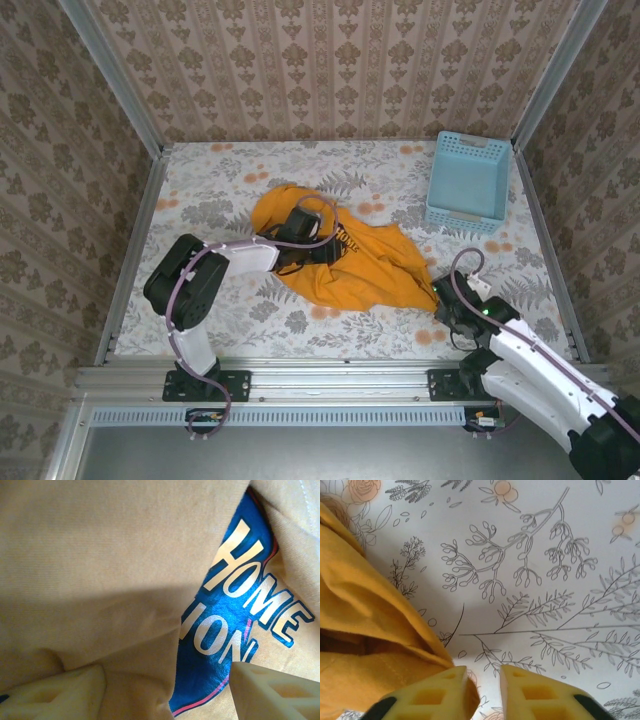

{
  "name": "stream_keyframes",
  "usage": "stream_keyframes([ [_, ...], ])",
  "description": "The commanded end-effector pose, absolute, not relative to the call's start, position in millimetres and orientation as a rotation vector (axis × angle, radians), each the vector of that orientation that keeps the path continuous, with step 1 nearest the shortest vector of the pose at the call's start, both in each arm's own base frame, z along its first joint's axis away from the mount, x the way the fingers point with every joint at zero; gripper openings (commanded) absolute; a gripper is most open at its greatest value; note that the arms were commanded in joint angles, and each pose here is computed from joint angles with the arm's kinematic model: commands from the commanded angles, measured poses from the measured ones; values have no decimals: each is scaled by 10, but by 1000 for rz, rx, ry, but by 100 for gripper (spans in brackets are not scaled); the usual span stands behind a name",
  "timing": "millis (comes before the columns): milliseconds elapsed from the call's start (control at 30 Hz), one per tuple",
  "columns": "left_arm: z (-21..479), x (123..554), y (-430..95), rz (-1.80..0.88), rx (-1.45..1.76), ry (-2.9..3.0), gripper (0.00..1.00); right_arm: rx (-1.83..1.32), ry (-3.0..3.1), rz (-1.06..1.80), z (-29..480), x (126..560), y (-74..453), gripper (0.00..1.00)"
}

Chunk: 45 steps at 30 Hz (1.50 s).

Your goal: Fold the inside-out t-shirt

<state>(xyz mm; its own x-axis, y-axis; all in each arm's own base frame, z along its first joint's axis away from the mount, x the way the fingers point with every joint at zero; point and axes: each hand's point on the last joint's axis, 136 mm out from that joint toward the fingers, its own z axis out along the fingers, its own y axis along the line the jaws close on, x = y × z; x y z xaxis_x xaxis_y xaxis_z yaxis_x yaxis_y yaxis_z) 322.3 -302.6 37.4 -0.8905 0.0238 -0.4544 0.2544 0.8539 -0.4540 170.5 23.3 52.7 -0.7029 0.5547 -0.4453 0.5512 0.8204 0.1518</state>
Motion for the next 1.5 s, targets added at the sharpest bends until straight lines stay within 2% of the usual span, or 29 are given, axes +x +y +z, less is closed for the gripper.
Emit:
stream_keyframes([
  [0, 67, 2999, -2767, -614, 190, 2719, 69, 699, 2461, 69, 908, 2018, 370, 33],
  [133, 155, 2973, -2884, -627, 253, 2692, 70, 559, 2461, 87, 1093, 2265, 523, 40],
  [233, 211, 2953, -2956, -632, 284, 2678, 70, 524, 2506, 119, 1027, 2427, 660, 42],
  [367, 268, 2924, -3006, -634, 319, 2667, 70, 485, 2558, 275, 877, 2616, 958, 55],
  [433, 291, 2909, -3019, -629, 330, 2664, 70, 451, 2585, 346, 817, 2654, 1096, 58],
  [500, 309, 2895, -3025, -627, 337, 2659, 70, 421, 2612, 404, 752, 2656, 1204, 54],
  [700, 290, 2922, -2984, -592, 331, 2662, 71, 311, 2681, 374, 665, 2447, 1378, 30],
  [867, 231, 2984, -2873, -580, 282, 2680, 71, 286, 2756, 428, 484, 2174, 1551, 15],
  [1067, 239, 3038, -2791, -562, 261, 2684, 71, 240, 2800, 420, 443, 1960, 1629, 12],
  [1167, 234, 3033, -2784, -557, 265, 2686, 71, 203, 2741, 421, 667, 2004, 1601, 21],
  [1267, 226, 3028, -2781, -558, 263, 2688, 71, 217, 2663, 307, 917, 2117, 1369, 27],
  [1467, 250, 3021, -2776, -565, 261, 2680, 71, 321, 2641, 292, 895, 2404, 1163, 26],
])
